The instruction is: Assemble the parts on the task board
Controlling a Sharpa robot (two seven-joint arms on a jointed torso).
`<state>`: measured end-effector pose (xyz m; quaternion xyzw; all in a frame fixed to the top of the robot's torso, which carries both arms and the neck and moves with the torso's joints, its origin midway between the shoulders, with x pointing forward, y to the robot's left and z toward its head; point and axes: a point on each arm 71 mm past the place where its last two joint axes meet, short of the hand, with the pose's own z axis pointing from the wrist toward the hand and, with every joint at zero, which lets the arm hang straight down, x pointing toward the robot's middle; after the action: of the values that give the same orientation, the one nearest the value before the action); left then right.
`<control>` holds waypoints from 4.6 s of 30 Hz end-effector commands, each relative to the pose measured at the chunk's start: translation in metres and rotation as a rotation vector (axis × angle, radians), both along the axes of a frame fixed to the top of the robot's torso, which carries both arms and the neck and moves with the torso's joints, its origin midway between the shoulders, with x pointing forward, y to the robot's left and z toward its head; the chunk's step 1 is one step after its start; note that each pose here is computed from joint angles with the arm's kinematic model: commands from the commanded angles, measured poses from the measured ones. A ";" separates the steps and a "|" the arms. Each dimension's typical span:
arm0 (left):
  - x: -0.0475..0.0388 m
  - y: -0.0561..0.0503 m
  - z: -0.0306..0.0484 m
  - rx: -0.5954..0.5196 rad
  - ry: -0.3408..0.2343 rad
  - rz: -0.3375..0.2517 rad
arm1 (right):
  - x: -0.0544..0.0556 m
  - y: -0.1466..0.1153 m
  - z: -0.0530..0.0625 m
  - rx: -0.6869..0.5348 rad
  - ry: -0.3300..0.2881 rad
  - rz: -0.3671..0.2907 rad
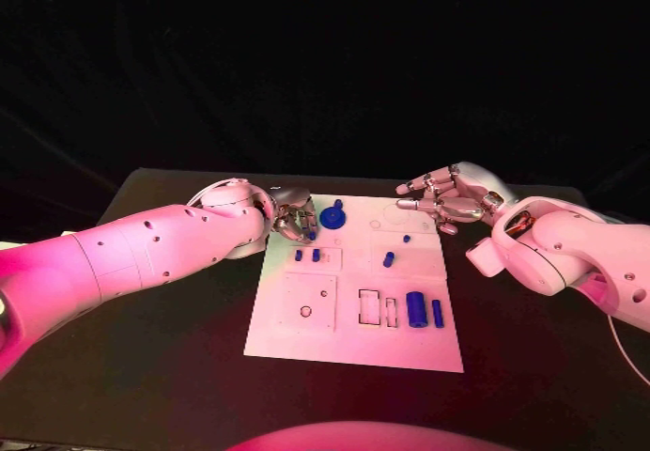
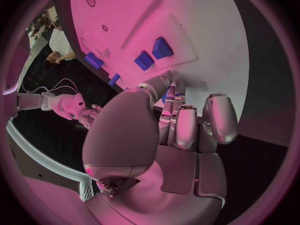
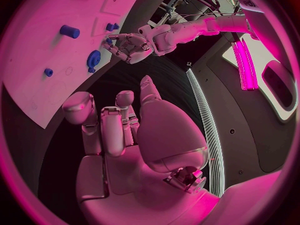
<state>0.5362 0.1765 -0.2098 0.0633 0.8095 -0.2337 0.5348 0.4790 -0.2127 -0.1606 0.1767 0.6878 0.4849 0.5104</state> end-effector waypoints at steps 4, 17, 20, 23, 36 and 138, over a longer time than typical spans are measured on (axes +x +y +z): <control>0.0003 0.000 0.0005 0.005 -0.007 0.001 | 0.001 -0.002 -0.002 -0.024 0.000 -0.002; -0.0008 0.011 0.0025 -0.036 -0.008 0.027 | 0.011 -0.021 -0.011 -0.312 -0.046 -0.018; -0.0023 0.019 0.0054 -0.086 0.006 0.047 | 0.013 -0.024 -0.013 -0.429 -0.091 -0.015; -0.0039 0.029 0.0117 -0.199 0.034 0.082 | 0.014 -0.024 -0.014 -0.550 -0.144 -0.009; -0.0165 0.062 0.0441 -1.013 0.199 0.270 | 0.019 -0.004 -0.024 -0.881 -0.314 -0.002; -0.0287 0.057 0.0417 -1.297 0.315 0.401 | -0.015 0.051 -0.020 -0.651 -0.352 0.065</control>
<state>0.5081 0.2348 -0.1686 -0.4563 0.5711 -0.5689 0.3769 0.4672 -0.1672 -0.1830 -0.1202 0.7172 0.2609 0.6349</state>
